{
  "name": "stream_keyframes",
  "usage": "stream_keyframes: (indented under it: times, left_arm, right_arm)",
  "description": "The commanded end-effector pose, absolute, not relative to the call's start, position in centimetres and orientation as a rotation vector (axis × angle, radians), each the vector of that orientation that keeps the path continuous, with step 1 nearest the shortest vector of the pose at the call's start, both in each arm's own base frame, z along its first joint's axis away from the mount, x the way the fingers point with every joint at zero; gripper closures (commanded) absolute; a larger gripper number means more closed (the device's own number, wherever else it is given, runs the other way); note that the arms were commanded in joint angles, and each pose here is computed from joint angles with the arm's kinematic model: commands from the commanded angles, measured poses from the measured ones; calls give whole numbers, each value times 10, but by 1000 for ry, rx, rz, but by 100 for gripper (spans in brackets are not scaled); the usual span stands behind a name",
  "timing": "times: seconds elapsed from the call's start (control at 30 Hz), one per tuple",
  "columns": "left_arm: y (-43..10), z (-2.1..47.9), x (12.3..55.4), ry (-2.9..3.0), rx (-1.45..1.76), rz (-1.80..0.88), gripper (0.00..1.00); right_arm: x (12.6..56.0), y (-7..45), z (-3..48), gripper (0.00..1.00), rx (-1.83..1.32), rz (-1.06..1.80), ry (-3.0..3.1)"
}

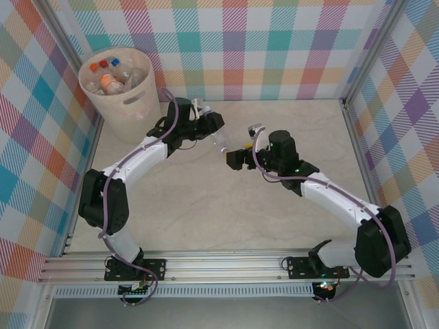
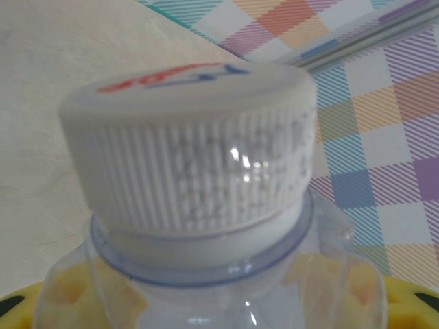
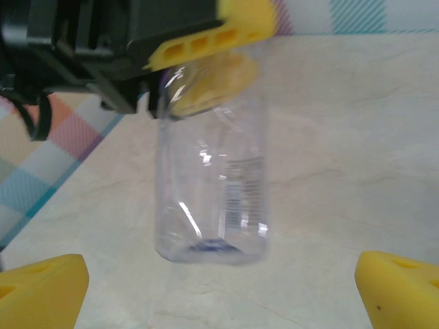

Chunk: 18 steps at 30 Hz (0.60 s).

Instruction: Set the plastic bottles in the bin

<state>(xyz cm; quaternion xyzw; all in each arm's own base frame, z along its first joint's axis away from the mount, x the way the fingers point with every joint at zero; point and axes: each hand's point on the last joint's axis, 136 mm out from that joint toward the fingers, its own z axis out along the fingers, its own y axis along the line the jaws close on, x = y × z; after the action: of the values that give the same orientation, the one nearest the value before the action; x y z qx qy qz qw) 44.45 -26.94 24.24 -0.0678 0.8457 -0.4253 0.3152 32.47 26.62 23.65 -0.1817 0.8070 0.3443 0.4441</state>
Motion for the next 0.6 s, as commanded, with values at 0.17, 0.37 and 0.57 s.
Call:
stream_keyframes:
  times: [0.17,0.37,0.57]
  left_arm:
    - [-213,303,456,2112,-232,-925,45]
    - [-171,354,466,2040,-213,-674,45]
    - [-124,408,484,1931,-246,-495,45]
  right_arm:
    - [353,200,253,0,-125,489,1946]
    - [363,171,250,0,108,387,1979]
    - [364,168,256,0,117,390,1952]
